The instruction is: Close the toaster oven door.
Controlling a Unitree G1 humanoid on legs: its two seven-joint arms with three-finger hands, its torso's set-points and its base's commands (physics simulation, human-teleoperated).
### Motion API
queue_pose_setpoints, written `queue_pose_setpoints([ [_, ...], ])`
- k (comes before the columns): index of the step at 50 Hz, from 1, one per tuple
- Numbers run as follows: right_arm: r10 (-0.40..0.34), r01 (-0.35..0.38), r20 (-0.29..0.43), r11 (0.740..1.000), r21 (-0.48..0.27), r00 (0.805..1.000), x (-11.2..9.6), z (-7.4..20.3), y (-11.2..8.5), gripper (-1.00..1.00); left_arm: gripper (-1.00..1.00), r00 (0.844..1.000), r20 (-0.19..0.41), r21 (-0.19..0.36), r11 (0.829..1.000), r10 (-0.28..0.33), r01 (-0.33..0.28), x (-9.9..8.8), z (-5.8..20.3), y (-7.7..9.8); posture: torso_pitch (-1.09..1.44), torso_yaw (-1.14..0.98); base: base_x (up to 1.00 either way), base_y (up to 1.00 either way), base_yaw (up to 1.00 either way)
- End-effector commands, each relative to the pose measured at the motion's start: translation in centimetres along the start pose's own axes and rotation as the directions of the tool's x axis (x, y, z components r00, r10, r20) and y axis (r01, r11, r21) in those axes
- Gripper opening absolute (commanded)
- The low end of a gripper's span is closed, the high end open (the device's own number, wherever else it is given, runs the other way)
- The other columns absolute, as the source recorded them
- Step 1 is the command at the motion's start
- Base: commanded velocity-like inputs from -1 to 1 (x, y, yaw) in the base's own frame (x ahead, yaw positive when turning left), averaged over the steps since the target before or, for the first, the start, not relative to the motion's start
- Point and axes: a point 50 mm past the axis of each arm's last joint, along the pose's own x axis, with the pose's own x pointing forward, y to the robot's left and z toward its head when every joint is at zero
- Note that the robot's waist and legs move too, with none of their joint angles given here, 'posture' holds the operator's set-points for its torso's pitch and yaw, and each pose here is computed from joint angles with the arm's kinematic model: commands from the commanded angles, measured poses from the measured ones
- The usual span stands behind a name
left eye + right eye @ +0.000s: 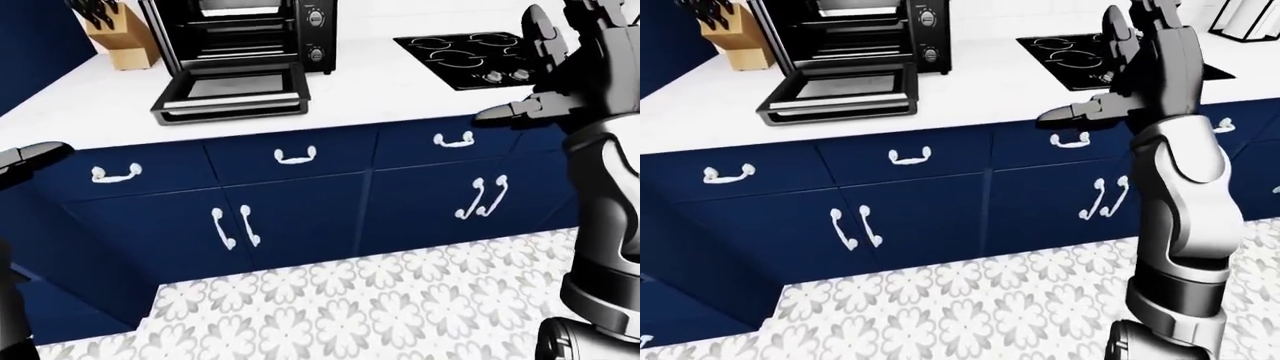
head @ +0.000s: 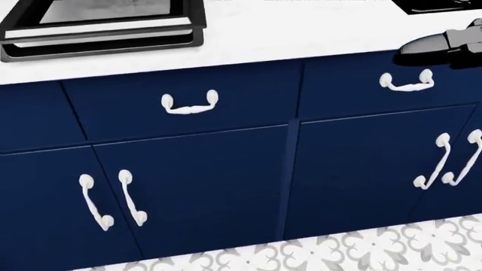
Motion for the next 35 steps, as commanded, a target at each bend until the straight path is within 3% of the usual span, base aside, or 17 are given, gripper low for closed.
queue_pose_setpoints([
  [1, -0.012, 0.014, 0.081, 1.000, -0.021, 0.997, 0.09, 1.77, -0.32, 1.00, 1.00, 0.997, 0.078, -0.001, 1.000, -0.018, 0.018, 0.43, 1.67, -0.33, 0.00, 0.00, 0.16, 0.03, 0.00],
  [35, -0.006, 0.007, 0.085, 1.000, -0.007, 0.996, 0.16, 2.17, -0.18, 1.00, 1.00, 0.997, 0.077, -0.010, 1.000, -0.008, 0.009, 0.41, 1.85, -0.17, 0.00, 0.00, 0.16, 0.06, 0.00],
])
